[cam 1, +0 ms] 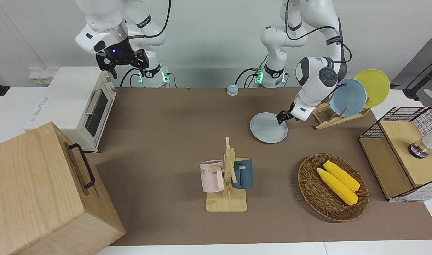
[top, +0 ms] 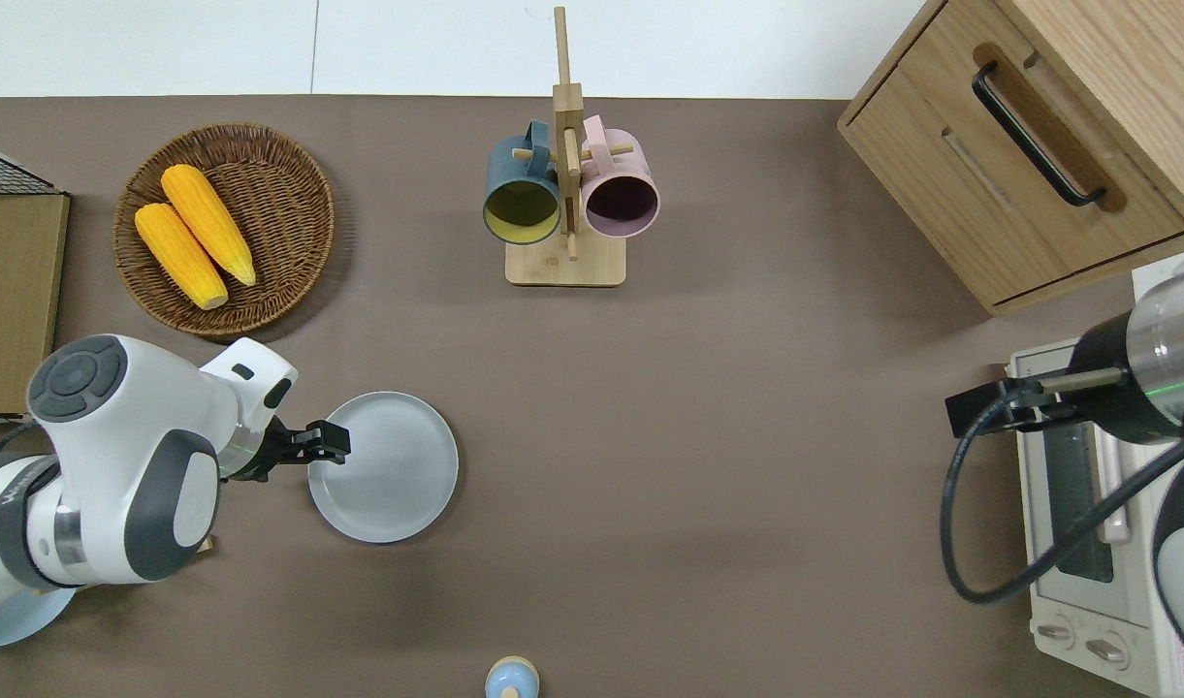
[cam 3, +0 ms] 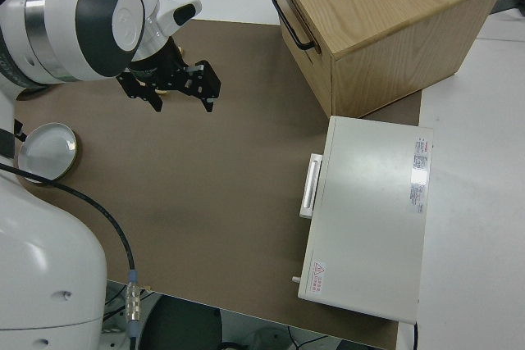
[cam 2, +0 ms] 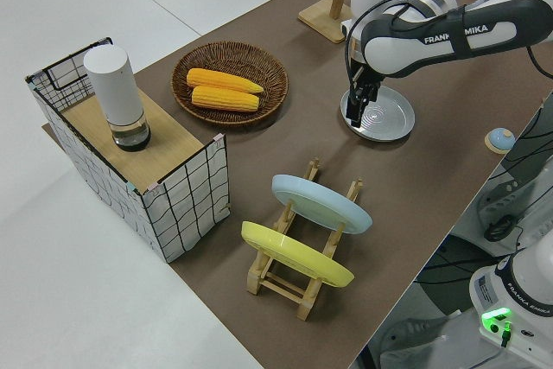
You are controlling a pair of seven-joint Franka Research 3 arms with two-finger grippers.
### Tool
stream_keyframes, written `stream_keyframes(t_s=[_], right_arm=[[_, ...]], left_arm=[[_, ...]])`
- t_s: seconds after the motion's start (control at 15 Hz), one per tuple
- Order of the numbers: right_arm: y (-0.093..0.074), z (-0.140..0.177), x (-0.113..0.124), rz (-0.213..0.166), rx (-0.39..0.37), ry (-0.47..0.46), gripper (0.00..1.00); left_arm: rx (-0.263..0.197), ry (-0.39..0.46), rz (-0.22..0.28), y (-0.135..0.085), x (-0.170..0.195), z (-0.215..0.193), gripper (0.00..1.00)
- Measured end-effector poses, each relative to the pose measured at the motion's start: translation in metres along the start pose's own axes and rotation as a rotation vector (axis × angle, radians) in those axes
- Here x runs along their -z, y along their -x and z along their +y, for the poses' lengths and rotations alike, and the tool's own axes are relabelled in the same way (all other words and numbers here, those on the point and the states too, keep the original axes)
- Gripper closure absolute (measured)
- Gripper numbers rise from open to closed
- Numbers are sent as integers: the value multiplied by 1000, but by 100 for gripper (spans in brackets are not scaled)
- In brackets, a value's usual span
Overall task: Pick gray plate from table and place it on lower plate rack with left arm
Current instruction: 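Close the left gripper on the gray plate's rim and lift it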
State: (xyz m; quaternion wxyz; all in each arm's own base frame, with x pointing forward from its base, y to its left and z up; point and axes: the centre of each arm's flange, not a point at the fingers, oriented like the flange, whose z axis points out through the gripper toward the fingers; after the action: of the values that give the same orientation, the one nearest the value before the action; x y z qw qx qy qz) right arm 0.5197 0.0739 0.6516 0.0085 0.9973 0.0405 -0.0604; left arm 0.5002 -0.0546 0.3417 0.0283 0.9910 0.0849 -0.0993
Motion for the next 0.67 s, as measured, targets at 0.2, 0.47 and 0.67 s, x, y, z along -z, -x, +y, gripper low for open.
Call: stream_keyframes(t_s=[0.2,0.47,0.67], right_arm=[[0,0,0,0,0,0,1],[0,0,0,0,0,0,1],[0,0,0,0,0,0,1]], left_arm=[[5,-13,-46,-5,-25,-1,1],[9,-19,-69,-9,-41,-1,20],[12,-23,-85,-10,-49,-2,34]])
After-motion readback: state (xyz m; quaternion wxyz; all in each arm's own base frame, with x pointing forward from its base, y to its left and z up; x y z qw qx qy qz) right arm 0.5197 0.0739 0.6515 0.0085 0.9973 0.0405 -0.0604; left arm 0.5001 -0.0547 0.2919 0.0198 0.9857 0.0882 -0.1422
